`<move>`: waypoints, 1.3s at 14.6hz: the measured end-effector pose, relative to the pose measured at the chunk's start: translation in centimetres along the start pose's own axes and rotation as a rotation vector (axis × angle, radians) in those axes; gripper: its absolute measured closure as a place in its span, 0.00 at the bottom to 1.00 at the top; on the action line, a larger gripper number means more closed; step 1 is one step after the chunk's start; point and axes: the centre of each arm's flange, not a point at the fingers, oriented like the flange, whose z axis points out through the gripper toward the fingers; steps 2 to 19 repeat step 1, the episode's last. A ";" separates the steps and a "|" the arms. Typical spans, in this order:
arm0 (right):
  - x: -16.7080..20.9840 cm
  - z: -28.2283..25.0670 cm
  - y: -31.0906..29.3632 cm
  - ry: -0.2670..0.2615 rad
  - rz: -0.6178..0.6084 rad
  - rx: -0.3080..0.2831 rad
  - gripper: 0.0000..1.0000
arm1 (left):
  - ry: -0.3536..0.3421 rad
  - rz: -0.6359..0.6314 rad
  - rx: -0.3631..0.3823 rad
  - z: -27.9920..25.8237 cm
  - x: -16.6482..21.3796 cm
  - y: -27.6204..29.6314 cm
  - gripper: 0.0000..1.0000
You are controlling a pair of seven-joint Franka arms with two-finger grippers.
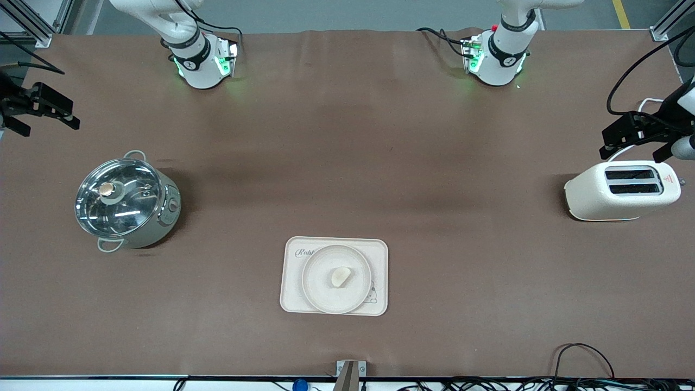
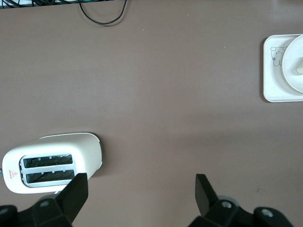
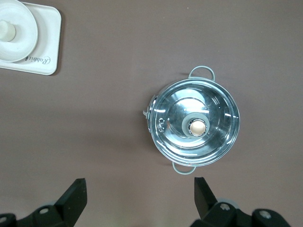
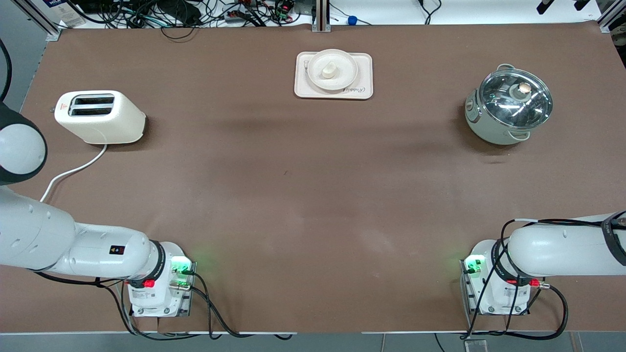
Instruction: Place bun in plate and plate on tray
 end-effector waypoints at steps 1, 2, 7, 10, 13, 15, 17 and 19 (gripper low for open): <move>0.0 -0.1 -0.4 -0.001 -0.005 -0.002 0.00 | 0.000 -0.001 0.000 0.0 0.0 0.0 0.00; 0.0 -0.1 -0.4 -0.001 -0.005 -0.002 0.00 | 0.000 -0.001 0.000 0.0 0.0 0.0 0.00; 0.0 -0.1 -0.4 -0.001 -0.005 -0.002 0.00 | 0.000 -0.001 0.000 0.0 0.0 0.0 0.00; 0.0 -0.1 -0.4 -0.001 -0.005 -0.002 0.00 | 0.000 -0.001 0.000 0.0 0.0 0.0 0.00; 0.0 -0.1 -0.4 -0.001 -0.005 -0.002 0.00 | 0.000 -0.001 0.000 0.0 0.0 0.0 0.00; 0.0 -0.1 -0.4 -0.001 -0.005 -0.002 0.00 | 0.000 -0.001 0.000 0.0 0.0 0.0 0.00; 0.0 -0.1 -0.4 -0.001 -0.005 -0.002 0.00 | 0.000 -0.001 0.000 0.0 0.0 0.0 0.00; 0.0 -0.1 -0.4 -0.001 -0.005 -0.002 0.00 | 0.000 -0.001 0.000 0.0 0.0 0.0 0.00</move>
